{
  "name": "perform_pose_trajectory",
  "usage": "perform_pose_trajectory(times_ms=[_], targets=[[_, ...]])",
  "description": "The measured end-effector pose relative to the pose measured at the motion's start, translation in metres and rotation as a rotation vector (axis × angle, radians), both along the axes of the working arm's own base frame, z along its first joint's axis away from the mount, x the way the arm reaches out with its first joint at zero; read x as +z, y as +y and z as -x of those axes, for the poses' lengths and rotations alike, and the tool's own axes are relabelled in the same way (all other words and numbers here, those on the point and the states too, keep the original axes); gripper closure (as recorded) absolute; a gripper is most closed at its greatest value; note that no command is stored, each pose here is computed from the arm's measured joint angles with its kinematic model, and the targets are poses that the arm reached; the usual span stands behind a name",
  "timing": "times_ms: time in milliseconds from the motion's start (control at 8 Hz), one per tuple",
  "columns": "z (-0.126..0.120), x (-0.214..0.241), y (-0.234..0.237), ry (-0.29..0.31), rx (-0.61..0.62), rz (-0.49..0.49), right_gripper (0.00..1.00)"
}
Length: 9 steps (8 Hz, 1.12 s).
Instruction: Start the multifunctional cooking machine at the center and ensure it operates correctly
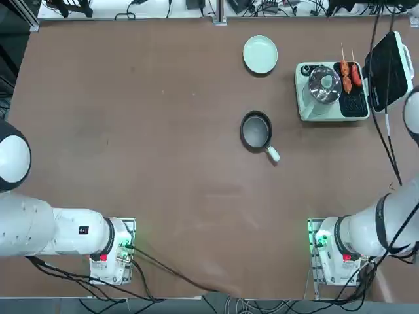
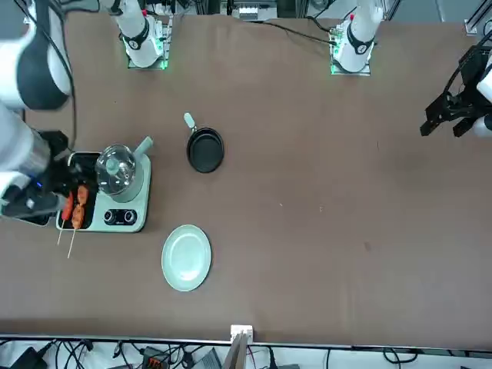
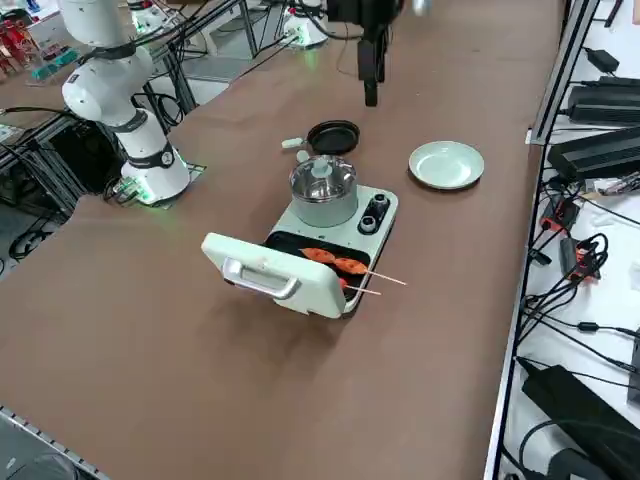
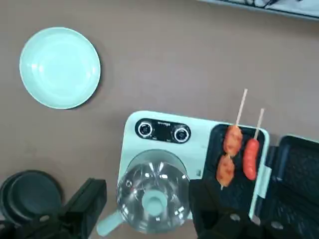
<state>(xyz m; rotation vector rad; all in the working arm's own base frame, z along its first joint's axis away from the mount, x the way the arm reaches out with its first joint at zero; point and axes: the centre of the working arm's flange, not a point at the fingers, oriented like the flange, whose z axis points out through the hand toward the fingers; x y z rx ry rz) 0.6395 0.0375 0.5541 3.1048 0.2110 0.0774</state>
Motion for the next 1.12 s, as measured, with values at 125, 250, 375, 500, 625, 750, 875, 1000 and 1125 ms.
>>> perform_pose_trajectory(times_ms=[125, 250, 375, 500, 625, 750, 875, 1000, 1125], targets=[[0.013, 0.025, -0.006, -0.018, -0.009, -0.004, 0.0], [0.027, 0.045, -0.013, -0.037, -0.022, -0.008, 0.0], [0.042, 0.059, -0.021, -0.05, -0.042, -0.013, 0.0], [0.055, 0.068, -0.026, -0.057, -0.062, -0.017, 0.0], [0.066, 0.071, -0.027, -0.058, -0.068, -0.02, 0.0], [0.075, 0.073, -0.027, -0.057, -0.07, -0.024, 0.0], [0.082, 0.073, -0.027, -0.054, -0.072, -0.036, 0.0], [0.089, 0.072, -0.026, -0.049, -0.08, -0.049, 0.0], [0.095, 0.072, -0.025, -0.045, -0.096, -0.055, 0.0]])
